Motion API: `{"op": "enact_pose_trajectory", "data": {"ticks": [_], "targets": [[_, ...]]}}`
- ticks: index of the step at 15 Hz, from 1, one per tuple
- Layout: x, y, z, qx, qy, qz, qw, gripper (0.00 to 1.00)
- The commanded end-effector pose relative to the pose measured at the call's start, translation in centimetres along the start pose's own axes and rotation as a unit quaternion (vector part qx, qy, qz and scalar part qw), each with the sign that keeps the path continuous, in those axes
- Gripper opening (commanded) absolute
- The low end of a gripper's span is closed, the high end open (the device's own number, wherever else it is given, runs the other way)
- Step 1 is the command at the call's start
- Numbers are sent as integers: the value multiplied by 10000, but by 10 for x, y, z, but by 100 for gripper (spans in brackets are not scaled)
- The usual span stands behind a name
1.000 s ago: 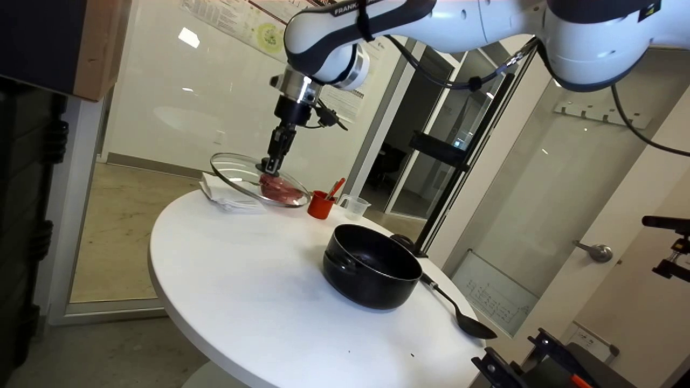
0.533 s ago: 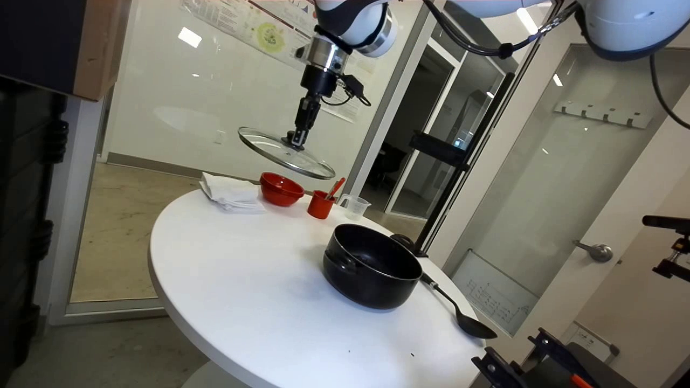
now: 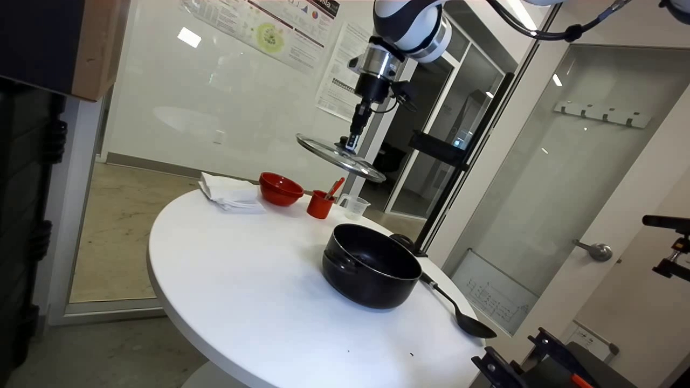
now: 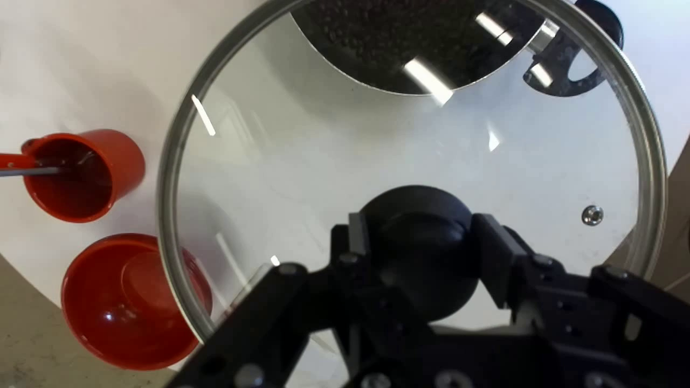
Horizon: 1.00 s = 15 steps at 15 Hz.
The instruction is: Remove the black ladle from the black pot and put it on the table, put the lid on the black pot
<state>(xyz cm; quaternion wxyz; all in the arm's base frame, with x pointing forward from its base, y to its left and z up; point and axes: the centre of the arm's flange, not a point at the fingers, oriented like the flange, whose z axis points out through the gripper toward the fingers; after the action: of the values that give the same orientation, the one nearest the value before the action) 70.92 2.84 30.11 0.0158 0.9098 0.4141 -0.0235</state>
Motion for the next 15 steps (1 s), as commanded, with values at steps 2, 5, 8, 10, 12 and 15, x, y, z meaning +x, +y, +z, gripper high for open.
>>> {"op": "enact_pose_trajectory", "data": {"ticks": [2,5,8,10,12,15], "targets": [[-2,2,5,21,-31,17,10000,50],[1,-16,15,-94,-103,-92,9999,25],[-21,-46,55,-100,-396,-366,9985,25],[-34,-61,87,0,-613,-468,9970,25],[-47,-75,113,99,-854,-547,9948,25],[-68,-91,136,200,-1140,-628,9913,25]]}}
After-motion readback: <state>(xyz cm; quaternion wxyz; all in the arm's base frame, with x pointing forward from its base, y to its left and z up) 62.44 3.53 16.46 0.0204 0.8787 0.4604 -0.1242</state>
